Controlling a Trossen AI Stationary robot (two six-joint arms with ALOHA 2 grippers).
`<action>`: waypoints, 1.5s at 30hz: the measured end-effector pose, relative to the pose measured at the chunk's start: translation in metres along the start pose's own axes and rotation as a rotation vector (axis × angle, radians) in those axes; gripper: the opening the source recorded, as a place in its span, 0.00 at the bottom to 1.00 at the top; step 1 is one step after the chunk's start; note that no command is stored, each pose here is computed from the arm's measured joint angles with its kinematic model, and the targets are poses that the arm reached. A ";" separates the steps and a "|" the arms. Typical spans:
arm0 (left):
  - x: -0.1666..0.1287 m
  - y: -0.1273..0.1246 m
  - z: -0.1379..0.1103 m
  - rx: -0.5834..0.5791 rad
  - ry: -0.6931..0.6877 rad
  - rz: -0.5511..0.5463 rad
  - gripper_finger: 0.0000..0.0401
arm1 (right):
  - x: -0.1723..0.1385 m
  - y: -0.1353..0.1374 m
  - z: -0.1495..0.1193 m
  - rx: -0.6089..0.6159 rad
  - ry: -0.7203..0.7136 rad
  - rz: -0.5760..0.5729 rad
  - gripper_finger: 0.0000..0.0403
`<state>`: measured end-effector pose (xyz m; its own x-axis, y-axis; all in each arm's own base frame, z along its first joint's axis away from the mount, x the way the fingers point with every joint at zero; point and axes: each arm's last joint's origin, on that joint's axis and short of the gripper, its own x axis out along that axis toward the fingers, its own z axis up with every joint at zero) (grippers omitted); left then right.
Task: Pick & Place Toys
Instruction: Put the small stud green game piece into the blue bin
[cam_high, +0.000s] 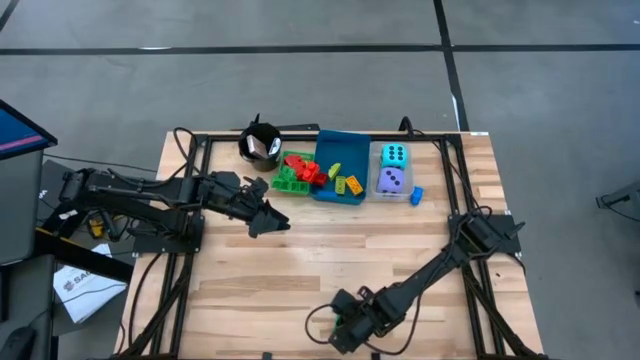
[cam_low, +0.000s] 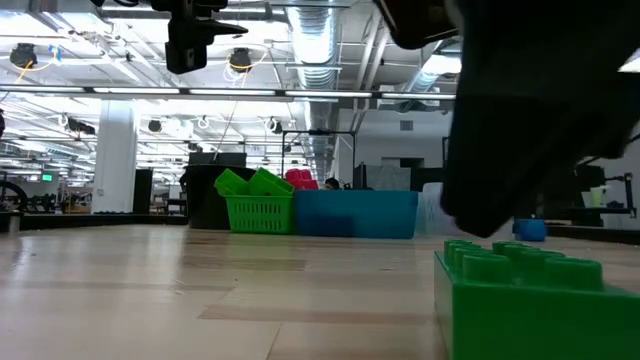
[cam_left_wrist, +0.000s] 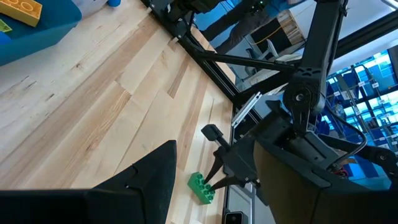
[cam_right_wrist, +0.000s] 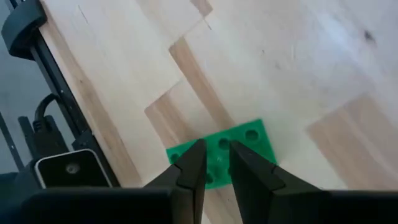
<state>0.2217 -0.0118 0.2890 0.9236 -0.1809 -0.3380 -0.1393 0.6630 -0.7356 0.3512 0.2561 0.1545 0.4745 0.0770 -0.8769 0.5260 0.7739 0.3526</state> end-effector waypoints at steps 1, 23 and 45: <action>0.000 0.000 0.000 0.000 0.000 0.000 0.52 | 0.000 -0.001 0.002 -0.010 -0.001 -0.001 0.16; 0.000 0.000 0.000 0.000 0.000 0.000 0.52 | 0.004 -0.003 0.016 -0.167 0.054 0.048 0.16; 0.000 0.000 0.000 0.000 -0.001 0.000 0.52 | 0.019 -0.024 0.018 -0.178 0.138 -0.115 0.16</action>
<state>0.2217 -0.0117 0.2891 0.9239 -0.1809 -0.3373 -0.1388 0.6631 -0.7356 0.3603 0.2279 0.1354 0.3115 0.0578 -0.9485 0.4325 0.8801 0.1957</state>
